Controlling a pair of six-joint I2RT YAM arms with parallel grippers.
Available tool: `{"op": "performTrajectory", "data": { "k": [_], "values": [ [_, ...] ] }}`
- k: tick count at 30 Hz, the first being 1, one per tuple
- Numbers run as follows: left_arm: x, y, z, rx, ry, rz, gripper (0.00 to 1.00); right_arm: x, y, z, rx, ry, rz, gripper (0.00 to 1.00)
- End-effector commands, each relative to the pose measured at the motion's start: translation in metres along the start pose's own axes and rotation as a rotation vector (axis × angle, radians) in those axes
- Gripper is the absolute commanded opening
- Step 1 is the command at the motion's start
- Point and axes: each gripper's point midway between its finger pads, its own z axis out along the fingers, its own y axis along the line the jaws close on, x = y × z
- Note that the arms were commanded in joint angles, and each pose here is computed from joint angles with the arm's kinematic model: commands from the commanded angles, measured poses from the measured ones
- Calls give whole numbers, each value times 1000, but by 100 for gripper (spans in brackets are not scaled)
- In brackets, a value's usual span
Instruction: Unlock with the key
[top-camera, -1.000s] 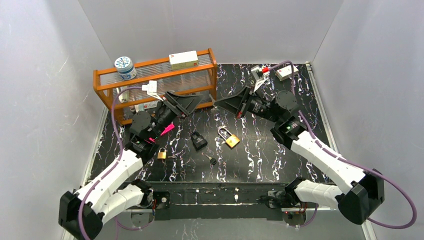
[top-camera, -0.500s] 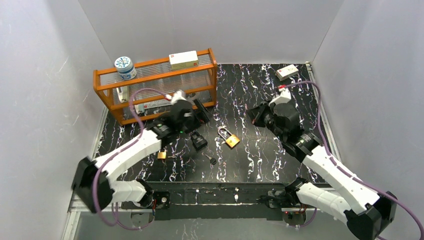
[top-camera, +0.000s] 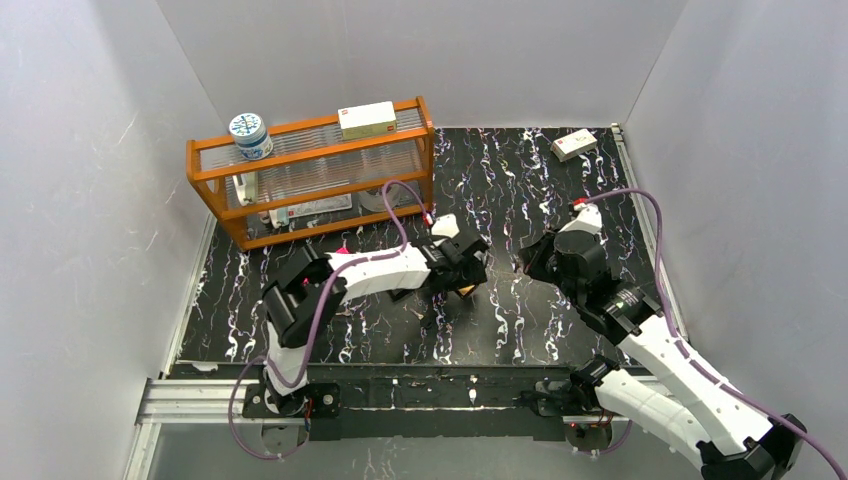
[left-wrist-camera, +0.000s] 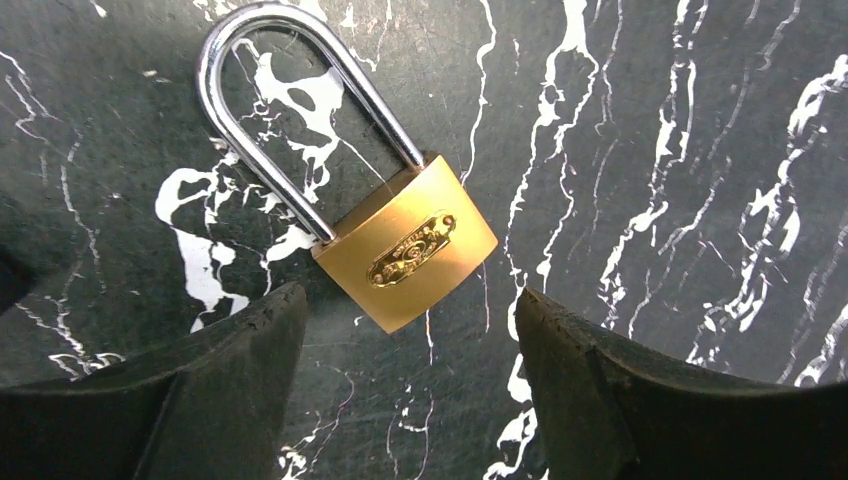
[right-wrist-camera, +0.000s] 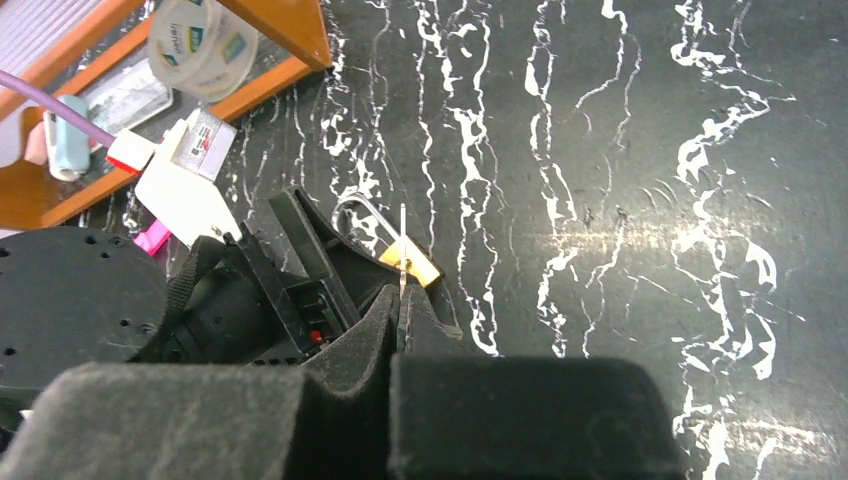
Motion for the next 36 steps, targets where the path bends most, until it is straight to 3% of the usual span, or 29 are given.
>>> {"op": "performTrajectory", "data": {
  "k": [1,6,13,24,28,33,36],
  "values": [
    [-15,-4,3,-82,-93,-54,75,-2,-11,-3,39,-29,18,1],
    [-12,5,20,-180,-98,-27,79,0,-18,-6,60,-32,15,1],
    [-1,39,38,-347,-80,102,74,2,-20,-8,53,-33,16,1],
    [13,54,33,-324,44,404,44,8,-15,-2,40,-3,24,1],
    [9,76,19,-329,32,447,44,12,-11,1,26,19,35,1],
    [11,106,7,-304,52,353,43,18,-3,7,-3,56,36,1],
    [16,101,5,-233,57,334,53,24,2,12,-13,85,42,1]
  ]
}}
